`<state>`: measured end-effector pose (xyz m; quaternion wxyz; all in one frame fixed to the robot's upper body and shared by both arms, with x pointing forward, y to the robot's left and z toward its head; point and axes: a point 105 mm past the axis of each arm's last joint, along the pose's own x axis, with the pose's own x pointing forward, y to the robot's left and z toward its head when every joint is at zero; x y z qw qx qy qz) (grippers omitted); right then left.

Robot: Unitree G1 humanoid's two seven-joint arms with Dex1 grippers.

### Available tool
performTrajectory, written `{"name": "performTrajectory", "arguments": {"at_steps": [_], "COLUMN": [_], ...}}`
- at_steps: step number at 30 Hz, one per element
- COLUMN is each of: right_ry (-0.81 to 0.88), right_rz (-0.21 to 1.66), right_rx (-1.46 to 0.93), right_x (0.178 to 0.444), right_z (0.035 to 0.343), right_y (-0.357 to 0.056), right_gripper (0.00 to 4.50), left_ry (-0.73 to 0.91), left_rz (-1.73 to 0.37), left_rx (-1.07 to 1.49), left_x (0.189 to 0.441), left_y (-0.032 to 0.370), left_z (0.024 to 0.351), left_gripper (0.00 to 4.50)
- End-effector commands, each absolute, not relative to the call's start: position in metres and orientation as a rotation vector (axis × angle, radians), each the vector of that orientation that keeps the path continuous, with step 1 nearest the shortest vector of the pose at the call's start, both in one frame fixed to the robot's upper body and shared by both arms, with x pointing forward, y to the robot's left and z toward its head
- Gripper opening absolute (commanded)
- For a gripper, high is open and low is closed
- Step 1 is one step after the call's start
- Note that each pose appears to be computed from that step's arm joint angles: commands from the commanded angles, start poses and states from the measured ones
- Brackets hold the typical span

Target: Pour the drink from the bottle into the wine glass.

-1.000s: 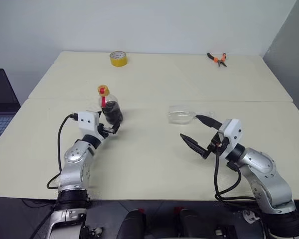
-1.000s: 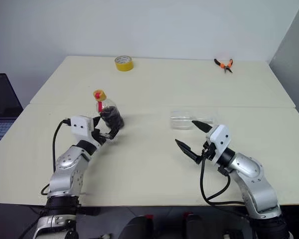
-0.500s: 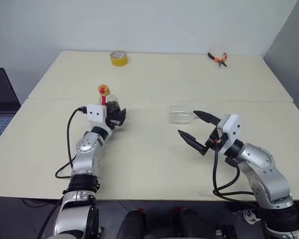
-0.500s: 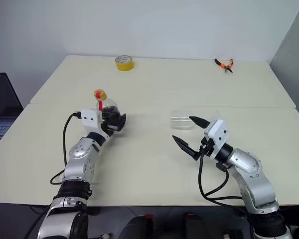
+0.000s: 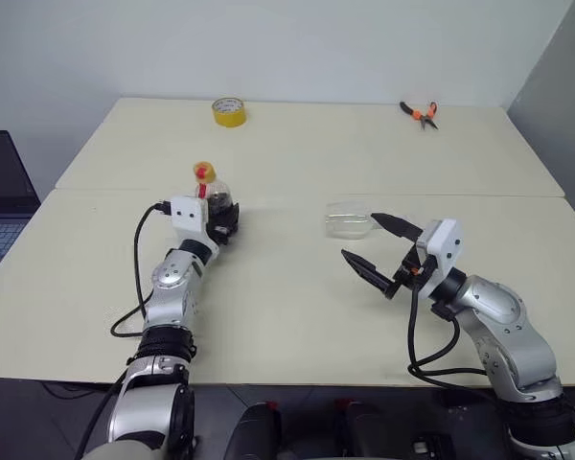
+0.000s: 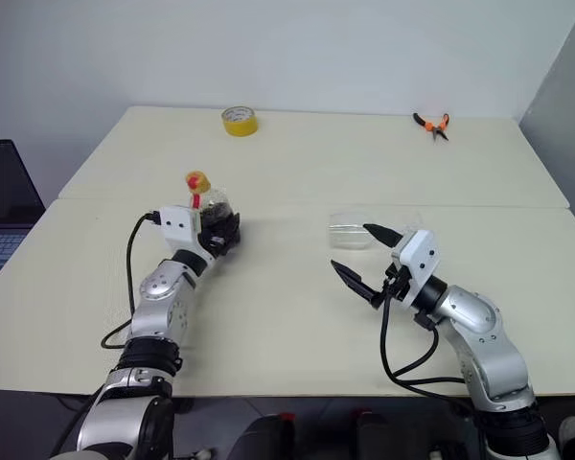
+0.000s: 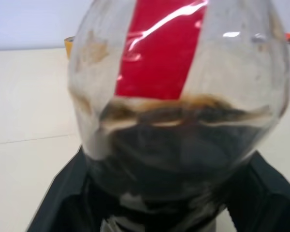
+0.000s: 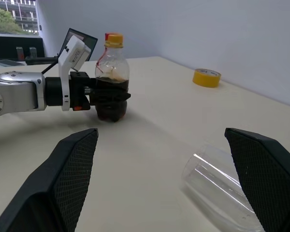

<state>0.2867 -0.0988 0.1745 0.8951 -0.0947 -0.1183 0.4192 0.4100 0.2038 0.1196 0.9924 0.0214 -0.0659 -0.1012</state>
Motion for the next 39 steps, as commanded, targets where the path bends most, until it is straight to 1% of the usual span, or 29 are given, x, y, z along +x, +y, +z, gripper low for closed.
{"name": "performTrajectory", "arguments": {"at_steps": [1, 5, 8, 10, 17, 20, 22, 28, 34, 39], "right_ry": [-0.289, -0.292, -0.280, -0.265, -0.226, -0.179, -0.125, -0.095, -0.206, -0.232], "right_rz": [0.869, 0.868, 0.901, 0.919, 0.937, 0.987, 1.051, 1.103, 1.026, 0.994], "right_rx": [-0.205, -0.205, -0.205, -0.198, -0.196, -0.175, -0.109, -0.159, -0.103, -0.052], "right_x": [0.284, 0.283, 0.275, 0.270, 0.259, 0.247, 0.235, 0.224, 0.234, 0.242], "right_z": [0.185, 0.186, 0.186, 0.185, 0.180, 0.178, 0.179, 0.184, 0.210, 0.221], "right_y": [-0.097, -0.097, -0.094, -0.092, -0.093, -0.095, -0.096, -0.094, -0.085, -0.077], "right_gripper": [4.50, 4.50, 4.50, 4.50, 4.50, 4.50, 4.50, 4.50, 4.50, 4.50], "left_ry": [-0.186, -0.206, -0.260, -0.262, -0.196, -0.130, -0.090, -0.041, -0.038, -0.028], "left_rz": [-0.220, -0.254, -0.372, -0.447, -0.735, -0.955, -1.044, -1.169, -1.222, -1.298], "left_rx": [0.054, 0.080, 0.095, 0.072, 0.039, 0.038, 0.035, 0.094, 0.168, 0.204], "left_x": [0.412, 0.409, 0.392, 0.381, 0.343, 0.317, 0.307, 0.295, 0.292, 0.286], "left_y": [0.200, 0.193, 0.171, 0.156, 0.108, 0.081, 0.071, 0.060, 0.054, 0.049], "left_z": [0.135, 0.140, 0.156, 0.161, 0.162, 0.155, 0.151, 0.142, 0.135, 0.130], "left_gripper": [2.15, 2.00, 2.00, 2.00, 1.99, 1.97, 1.96, 1.96, 1.95, 1.95]}}
